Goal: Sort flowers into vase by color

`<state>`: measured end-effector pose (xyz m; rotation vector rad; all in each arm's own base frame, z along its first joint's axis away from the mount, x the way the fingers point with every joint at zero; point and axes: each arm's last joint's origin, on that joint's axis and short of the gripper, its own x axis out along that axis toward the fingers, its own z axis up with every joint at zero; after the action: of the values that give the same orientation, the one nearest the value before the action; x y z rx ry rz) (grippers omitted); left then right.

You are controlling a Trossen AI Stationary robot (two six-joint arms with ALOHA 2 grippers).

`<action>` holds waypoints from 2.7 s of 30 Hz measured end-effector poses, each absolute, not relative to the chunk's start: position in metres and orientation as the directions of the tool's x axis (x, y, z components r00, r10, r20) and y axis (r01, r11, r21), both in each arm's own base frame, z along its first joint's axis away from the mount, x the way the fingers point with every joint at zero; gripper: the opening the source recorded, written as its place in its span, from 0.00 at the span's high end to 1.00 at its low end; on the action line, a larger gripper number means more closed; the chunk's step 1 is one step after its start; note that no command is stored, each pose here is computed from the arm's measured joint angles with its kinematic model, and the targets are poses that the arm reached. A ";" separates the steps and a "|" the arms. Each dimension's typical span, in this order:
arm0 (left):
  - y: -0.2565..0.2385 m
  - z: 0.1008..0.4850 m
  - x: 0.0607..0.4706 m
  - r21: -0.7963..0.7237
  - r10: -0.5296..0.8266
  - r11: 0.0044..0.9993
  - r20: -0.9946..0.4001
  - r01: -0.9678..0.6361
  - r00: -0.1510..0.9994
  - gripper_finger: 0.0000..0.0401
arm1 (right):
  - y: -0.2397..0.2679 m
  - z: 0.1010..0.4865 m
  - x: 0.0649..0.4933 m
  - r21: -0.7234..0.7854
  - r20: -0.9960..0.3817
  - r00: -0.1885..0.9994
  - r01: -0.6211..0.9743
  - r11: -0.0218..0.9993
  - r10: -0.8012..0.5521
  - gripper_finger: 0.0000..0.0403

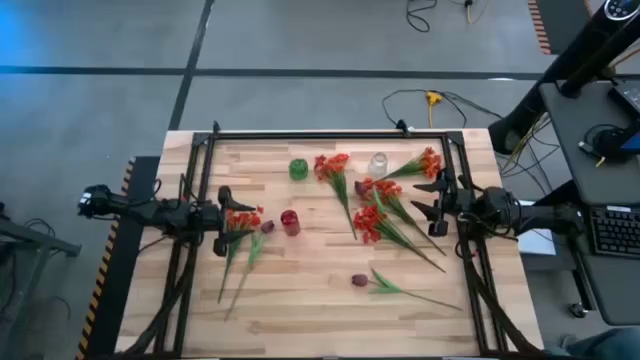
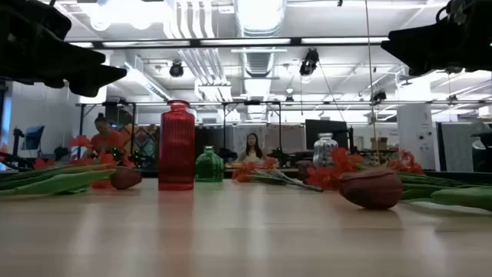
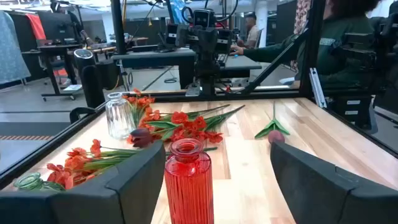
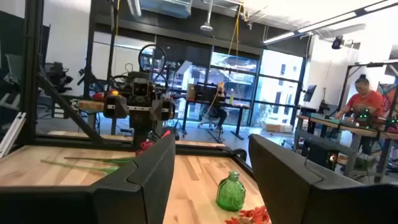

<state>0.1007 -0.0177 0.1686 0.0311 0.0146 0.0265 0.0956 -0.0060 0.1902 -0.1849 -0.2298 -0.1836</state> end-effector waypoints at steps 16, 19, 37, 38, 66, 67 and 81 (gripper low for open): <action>-0.018 0.169 0.101 0.032 0.026 0.999 -0.015 -0.026 1.000 0.32 | -0.006 0.190 0.096 -0.161 0.242 0.957 0.201 0.966 -0.159 0.51; -0.018 0.169 0.101 0.031 0.026 0.999 -0.014 -0.026 1.000 0.32 | -0.006 0.190 0.096 -0.160 0.242 0.957 0.201 0.966 -0.159 0.51; -0.018 0.169 0.101 0.032 0.026 0.999 -0.015 -0.026 1.000 0.32 | -0.006 0.190 0.096 -0.160 0.242 0.957 0.201 0.966 -0.159 0.51; -0.018 0.169 0.101 0.032 0.027 0.999 -0.014 -0.026 1.000 0.32 | -0.006 0.190 0.096 -0.161 0.242 0.957 0.201 0.966 -0.159 0.51; -0.018 0.169 0.101 0.032 0.026 0.999 -0.014 -0.026 1.000 0.32 | -0.006 0.190 0.096 -0.160 0.242 0.957 0.201 0.966 -0.159 0.51; -0.018 0.169 0.101 0.031 0.026 0.999 -0.014 -0.026 1.000 0.32 | -0.006 0.190 0.096 -0.161 0.242 0.957 0.201 0.966 -0.159 0.51; -0.018 0.170 0.101 0.085 0.027 0.996 0.004 -0.027 1.000 0.32 | -0.006 0.190 0.096 -0.160 0.242 0.957 0.201 0.966 -0.159 0.51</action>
<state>0.1009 -0.0177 0.1705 0.0854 -0.0033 0.0272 0.0956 -0.0060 0.1901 -0.1850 -0.2297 -0.1840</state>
